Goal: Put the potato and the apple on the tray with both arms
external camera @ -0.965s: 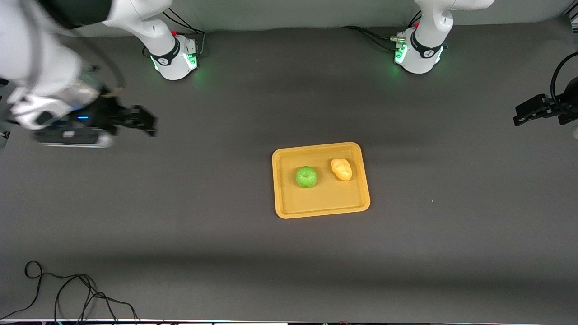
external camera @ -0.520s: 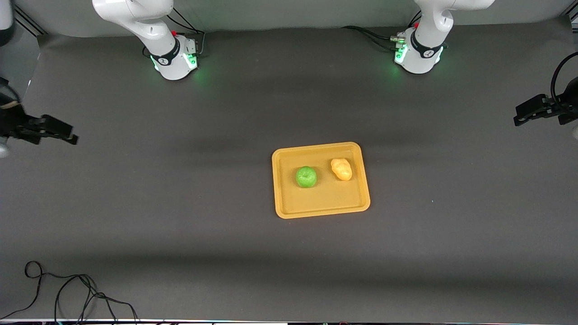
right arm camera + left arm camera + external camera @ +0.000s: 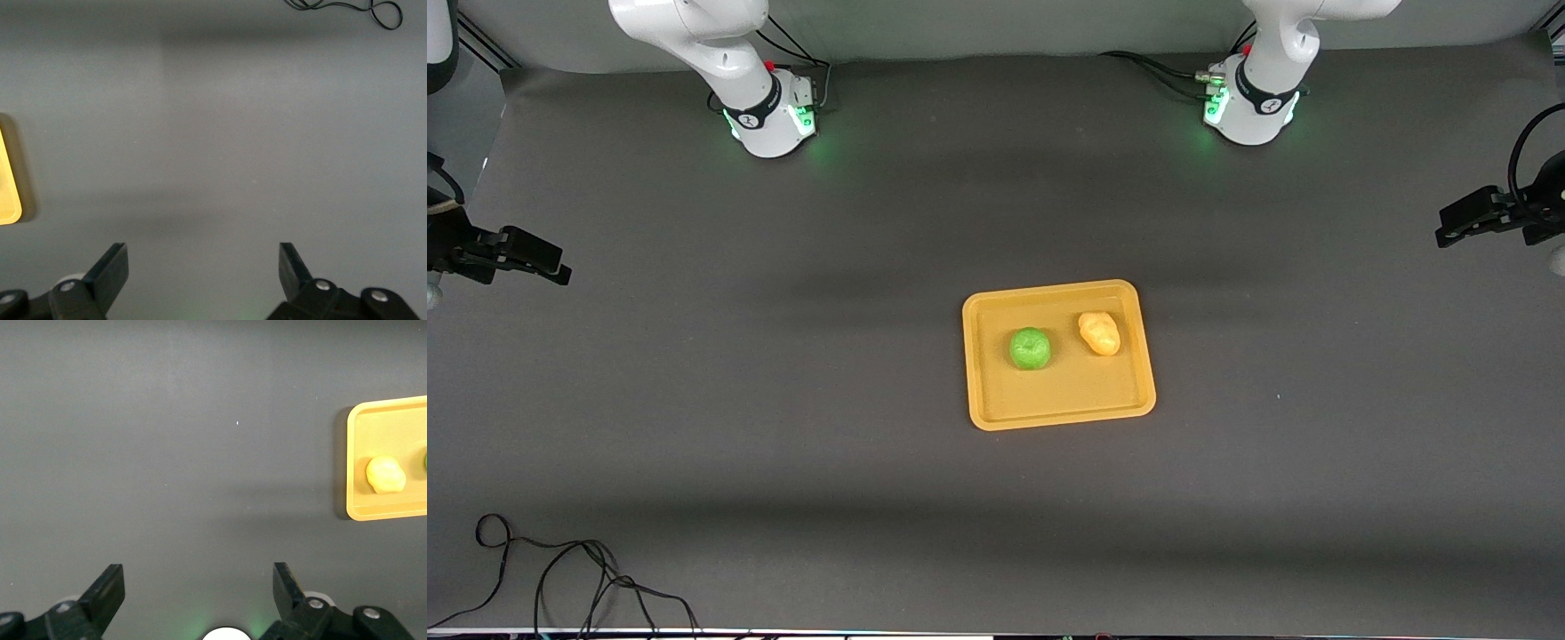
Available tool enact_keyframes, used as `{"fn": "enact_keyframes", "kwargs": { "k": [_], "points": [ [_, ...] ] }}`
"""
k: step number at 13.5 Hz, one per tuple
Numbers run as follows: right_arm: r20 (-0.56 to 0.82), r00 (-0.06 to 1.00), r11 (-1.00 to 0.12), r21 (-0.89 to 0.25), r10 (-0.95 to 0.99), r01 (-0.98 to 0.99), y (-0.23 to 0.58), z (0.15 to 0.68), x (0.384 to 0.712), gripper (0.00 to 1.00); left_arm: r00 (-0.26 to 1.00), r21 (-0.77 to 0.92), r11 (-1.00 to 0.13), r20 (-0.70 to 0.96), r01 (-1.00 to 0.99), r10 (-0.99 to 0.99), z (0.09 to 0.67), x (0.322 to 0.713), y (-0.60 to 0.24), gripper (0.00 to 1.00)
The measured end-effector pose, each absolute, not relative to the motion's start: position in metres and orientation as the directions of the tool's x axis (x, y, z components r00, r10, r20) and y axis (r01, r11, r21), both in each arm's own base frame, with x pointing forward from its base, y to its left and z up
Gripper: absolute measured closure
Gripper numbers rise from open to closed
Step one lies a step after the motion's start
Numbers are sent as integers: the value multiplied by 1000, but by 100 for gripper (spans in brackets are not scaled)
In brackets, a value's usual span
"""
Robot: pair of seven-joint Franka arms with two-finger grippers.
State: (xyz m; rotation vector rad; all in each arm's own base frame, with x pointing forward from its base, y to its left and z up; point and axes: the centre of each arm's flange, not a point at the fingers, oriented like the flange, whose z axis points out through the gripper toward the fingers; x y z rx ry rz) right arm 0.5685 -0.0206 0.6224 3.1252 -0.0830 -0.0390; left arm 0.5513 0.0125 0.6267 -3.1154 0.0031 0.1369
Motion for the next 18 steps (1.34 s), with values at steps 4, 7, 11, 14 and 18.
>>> {"fn": "enact_keyframes", "kwargs": {
  "k": [4,7,11,14,18],
  "points": [
    [-30,999,-999,15,-43,-43,-14,622,568,0,996,-24,-1000,-90,-4,-2,624,553,12,1],
    [-33,998,-999,15,-45,-44,-15,621,568,0,996,-25,-1000,-88,-5,-2,623,554,12,0],
    [-35,998,-999,15,-45,-44,-15,620,568,0,997,-25,-1000,-81,-15,-13,624,555,6,1],
    [-36,998,-999,15,-46,-45,-15,620,568,0,997,-25,-1000,-82,-18,-16,624,555,4,1],
    [-36,998,-999,15,-46,-46,-16,619,568,0,996,-24,-1000,-82,-19,-17,623,555,4,1]
  ]
}}
